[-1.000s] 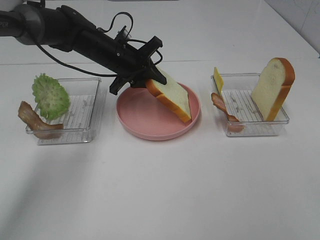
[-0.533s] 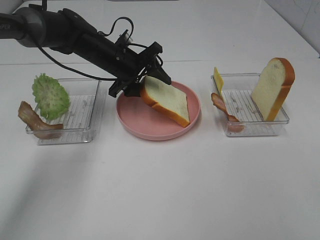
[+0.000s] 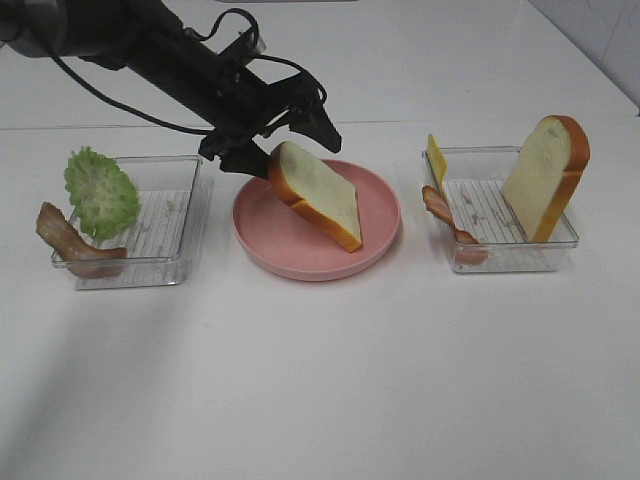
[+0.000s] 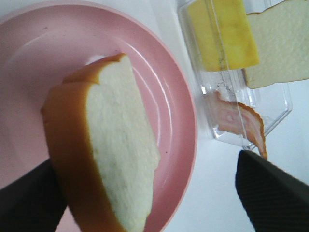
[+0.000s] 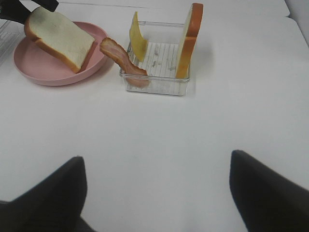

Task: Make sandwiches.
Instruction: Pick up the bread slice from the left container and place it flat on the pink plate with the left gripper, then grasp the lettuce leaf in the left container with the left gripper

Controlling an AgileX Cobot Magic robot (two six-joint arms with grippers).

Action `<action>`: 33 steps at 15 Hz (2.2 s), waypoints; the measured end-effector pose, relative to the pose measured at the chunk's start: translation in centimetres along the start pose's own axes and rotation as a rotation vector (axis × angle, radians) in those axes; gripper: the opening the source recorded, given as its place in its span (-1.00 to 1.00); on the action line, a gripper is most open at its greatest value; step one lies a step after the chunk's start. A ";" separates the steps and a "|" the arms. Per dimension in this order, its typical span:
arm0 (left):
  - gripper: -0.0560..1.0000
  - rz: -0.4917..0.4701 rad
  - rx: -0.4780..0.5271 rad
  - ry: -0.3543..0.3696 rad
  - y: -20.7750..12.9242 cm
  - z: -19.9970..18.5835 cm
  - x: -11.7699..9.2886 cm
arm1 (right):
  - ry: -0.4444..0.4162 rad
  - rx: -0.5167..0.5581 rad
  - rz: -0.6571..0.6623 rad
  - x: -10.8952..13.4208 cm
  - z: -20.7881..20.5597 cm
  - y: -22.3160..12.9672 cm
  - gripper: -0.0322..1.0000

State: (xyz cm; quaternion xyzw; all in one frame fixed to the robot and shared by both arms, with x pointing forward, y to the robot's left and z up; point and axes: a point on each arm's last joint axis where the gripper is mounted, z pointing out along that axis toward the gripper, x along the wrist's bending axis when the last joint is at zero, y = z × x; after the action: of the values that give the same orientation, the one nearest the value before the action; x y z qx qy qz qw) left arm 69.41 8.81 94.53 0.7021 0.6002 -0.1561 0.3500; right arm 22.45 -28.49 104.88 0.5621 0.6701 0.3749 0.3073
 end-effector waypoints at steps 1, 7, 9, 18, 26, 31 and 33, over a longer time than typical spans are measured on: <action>0.73 0.019 -0.002 0.034 0.1 -0.7 -0.2 | 0.000 0.000 0.000 0.0 0.0 0.0 0.55; 0.73 0.110 -0.044 0.257 0.8 -5.4 -1.6 | 0.001 0.000 0.000 0.0 0.0 0.0 0.55; 0.73 0.120 -0.050 0.333 0.8 -7.2 -2.1 | 0.001 0.000 0.000 0.0 0.0 0.0 0.55; 0.68 -0.113 -0.001 0.649 0.7 -15.0 3.0 | 0.004 -0.001 0.002 0.0 0.0 0.0 0.55; 0.58 -0.144 -0.080 0.722 1.9 -16.8 7.3 | 0.005 -0.001 0.002 0.0 0.0 0.0 0.55; 0.54 -0.180 0.025 0.737 1.3 -13.2 10.4 | 0.005 -0.001 0.002 0.0 0.0 0.0 0.55; 0.49 -0.184 0.039 0.741 1.2 -12.4 11.2 | 0.005 -0.001 0.002 0.0 0.0 0.0 0.55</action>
State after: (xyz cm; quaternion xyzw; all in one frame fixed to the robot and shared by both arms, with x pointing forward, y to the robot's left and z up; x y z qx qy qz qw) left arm 70.69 25.38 96.47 0.6607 0.7434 0.0660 0.0804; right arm 22.45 -28.44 104.89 0.5617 0.6702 0.3767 0.3056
